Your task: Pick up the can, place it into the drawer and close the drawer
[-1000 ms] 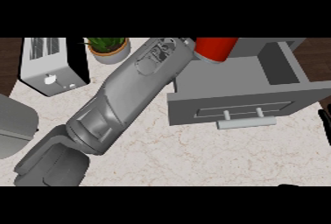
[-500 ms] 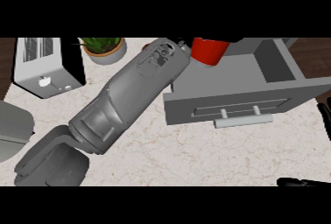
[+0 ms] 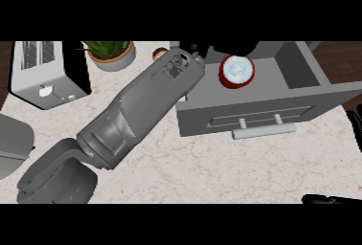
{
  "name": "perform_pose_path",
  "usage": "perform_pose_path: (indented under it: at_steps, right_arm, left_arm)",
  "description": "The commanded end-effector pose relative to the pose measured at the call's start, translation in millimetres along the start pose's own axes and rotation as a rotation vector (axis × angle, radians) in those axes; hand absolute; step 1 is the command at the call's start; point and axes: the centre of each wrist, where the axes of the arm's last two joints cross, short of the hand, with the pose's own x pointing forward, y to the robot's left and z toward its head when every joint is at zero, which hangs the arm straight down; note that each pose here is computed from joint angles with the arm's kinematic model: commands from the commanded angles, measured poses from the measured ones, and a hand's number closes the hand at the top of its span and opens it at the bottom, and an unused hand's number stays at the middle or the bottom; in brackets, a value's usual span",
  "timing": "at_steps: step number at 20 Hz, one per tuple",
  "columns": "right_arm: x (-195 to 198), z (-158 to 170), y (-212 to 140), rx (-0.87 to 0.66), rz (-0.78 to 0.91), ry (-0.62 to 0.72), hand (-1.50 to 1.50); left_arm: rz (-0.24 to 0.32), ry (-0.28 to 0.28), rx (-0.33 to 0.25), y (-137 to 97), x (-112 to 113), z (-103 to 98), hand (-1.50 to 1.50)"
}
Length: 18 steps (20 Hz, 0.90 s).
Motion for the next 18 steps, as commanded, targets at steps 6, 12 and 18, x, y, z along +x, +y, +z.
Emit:
perform_pose_path:
  at_steps: [6, 12, 18]
  right_arm:
    - [2, 4, 4, 0.022, -0.014, -0.005, -1.50]
    - [11, 2, -1, 0.039, 0.093, -0.044, -1.50]
    - [23, -15, -3, 0.059, 0.280, -0.161, -1.50]
  left_arm:
    - [-0.001, 0.007, 0.058, 0, -10, 1, -1.50]
    - [0.031, 0.028, 0.100, 1, -12, 1, -1.50]
    - [0.091, 0.050, 0.104, -3, -5, 4, -1.50]
